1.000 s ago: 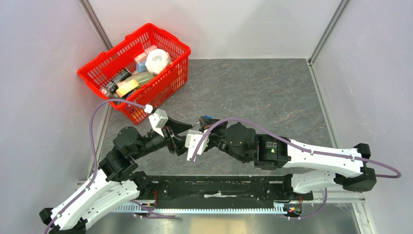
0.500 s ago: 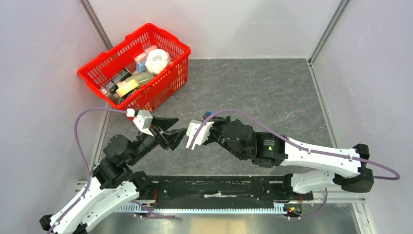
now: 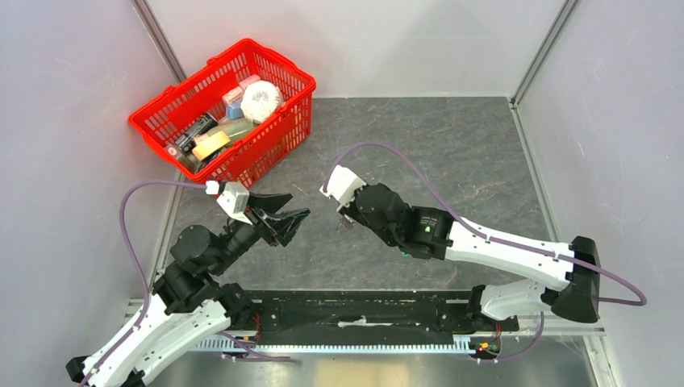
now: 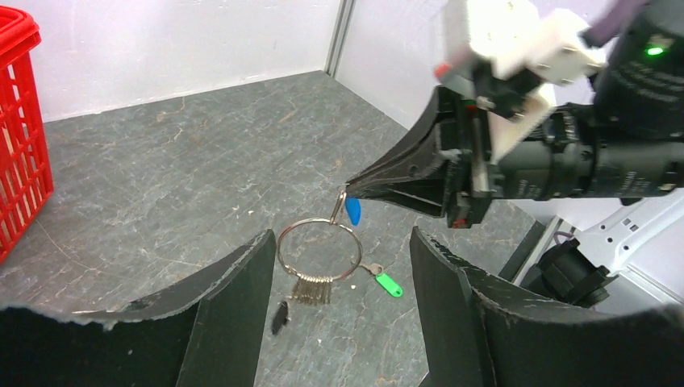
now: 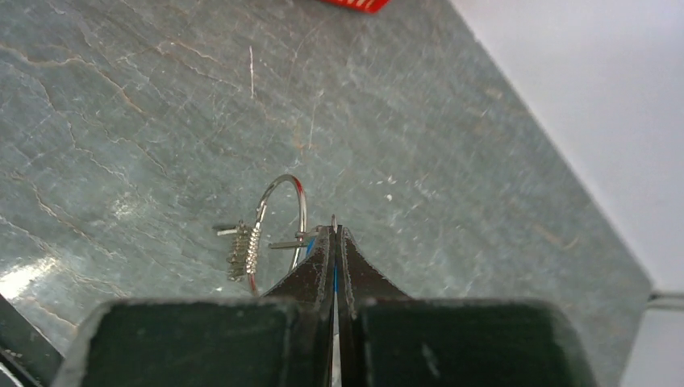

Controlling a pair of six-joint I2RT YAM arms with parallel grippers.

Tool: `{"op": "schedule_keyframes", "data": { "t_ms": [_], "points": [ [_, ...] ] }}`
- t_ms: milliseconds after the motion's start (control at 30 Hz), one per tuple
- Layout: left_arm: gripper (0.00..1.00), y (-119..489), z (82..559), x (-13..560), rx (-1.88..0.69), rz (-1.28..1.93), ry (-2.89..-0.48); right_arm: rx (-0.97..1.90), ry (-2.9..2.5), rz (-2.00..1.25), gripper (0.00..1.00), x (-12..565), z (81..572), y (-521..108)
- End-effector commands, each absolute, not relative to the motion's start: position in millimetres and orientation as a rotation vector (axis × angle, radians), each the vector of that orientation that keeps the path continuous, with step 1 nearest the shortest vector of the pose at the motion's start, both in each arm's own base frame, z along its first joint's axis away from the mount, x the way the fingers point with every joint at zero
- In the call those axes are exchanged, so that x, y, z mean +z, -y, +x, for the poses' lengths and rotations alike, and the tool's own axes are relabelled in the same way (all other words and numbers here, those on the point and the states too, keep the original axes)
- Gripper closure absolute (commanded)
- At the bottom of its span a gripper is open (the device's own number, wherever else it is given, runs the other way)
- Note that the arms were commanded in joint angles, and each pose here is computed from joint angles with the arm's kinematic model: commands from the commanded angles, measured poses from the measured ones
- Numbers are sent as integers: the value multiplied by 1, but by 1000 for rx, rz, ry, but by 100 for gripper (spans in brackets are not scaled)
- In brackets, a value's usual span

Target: Put the keys on the keyring

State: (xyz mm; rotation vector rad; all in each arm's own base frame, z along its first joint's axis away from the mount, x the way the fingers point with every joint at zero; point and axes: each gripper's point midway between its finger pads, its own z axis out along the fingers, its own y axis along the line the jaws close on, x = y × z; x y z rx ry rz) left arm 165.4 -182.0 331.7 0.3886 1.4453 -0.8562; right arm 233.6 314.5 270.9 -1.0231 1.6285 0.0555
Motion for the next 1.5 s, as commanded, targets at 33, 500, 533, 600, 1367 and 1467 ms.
{"op": "schedule_keyframes", "data": {
  "t_ms": [33,500,533,600,1367,1467],
  "points": [
    [32,181,167,338,-875,346,-1430,246,-1818,-819,100,244,237,-324],
    [32,183,167,337,-883,346,-1436,397,-2139,-618,100,156,249,-327],
    [32,183,167,338,-885,346,-1435,397,-2147,-604,100,153,251,-326],
    [32,183,167,337,-885,347,-1436,383,-2167,-572,100,145,255,-322],
    [28,186,169,334,-888,344,-1454,356,-2331,-320,41,82,274,-279],
    [27,183,171,334,-874,324,-1459,401,-2305,-341,6,108,270,-280]
  ]
}}
